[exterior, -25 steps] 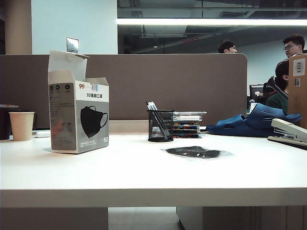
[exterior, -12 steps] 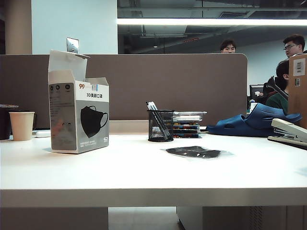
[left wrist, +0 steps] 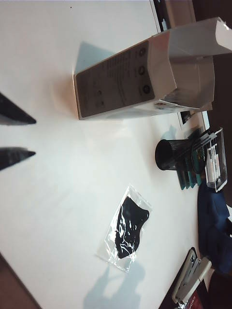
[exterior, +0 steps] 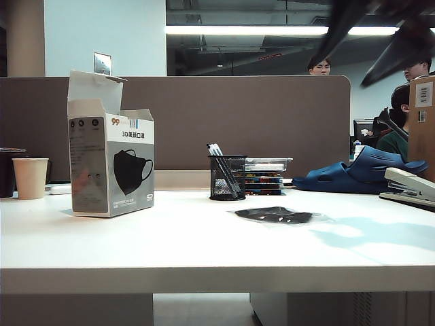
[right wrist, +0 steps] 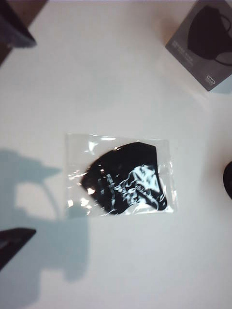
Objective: Put the mask into the mask box.
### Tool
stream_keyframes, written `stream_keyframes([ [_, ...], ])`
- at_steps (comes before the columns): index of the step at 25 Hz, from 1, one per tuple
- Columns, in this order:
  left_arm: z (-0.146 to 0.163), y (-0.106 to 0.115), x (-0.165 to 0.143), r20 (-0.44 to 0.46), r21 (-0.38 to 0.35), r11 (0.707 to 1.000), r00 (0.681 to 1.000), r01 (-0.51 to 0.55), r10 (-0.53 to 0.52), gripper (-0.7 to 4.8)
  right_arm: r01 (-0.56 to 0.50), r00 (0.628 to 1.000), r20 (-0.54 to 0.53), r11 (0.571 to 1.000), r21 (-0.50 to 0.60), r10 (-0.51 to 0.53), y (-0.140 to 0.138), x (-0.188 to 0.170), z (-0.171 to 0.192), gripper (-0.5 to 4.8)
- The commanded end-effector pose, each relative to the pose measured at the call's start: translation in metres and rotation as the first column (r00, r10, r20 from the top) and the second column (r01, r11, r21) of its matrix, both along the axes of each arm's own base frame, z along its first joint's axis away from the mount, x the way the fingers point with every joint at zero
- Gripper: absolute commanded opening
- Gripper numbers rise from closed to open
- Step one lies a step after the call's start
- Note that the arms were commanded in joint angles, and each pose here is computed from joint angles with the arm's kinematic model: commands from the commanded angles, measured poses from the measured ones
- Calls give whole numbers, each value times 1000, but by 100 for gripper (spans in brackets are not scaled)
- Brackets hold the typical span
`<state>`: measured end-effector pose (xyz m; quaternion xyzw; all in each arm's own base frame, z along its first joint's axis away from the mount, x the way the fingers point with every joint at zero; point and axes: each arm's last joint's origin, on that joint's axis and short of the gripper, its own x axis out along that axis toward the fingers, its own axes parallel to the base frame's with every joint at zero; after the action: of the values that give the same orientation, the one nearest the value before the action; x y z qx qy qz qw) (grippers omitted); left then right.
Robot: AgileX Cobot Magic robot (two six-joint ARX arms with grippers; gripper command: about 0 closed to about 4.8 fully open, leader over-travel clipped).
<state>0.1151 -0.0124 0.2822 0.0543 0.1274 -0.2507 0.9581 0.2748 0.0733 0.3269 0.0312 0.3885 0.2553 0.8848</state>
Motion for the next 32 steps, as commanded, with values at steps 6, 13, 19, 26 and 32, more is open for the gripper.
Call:
stream_keyframes([
  [6,3,0,5,27,12,1000,1000,6,-6,62,-79,996,-39,990,-114,75,45,63,-43,479],
  [13,4,0,7,46,15,1000,999,-2,2,62,-89,991,-111,983,-160,72,60,106,-82,479],
  [19,5,1,7,55,15,1000,998,-4,4,62,-146,984,-141,952,-270,111,76,127,-119,479],
  [26,5,1,7,58,15,1000,998,-5,4,62,-173,975,-184,944,-282,124,87,132,-147,479],
  [32,8,1,8,85,15,1000,996,-6,4,62,-197,956,-270,932,-304,114,88,131,-170,424],
])
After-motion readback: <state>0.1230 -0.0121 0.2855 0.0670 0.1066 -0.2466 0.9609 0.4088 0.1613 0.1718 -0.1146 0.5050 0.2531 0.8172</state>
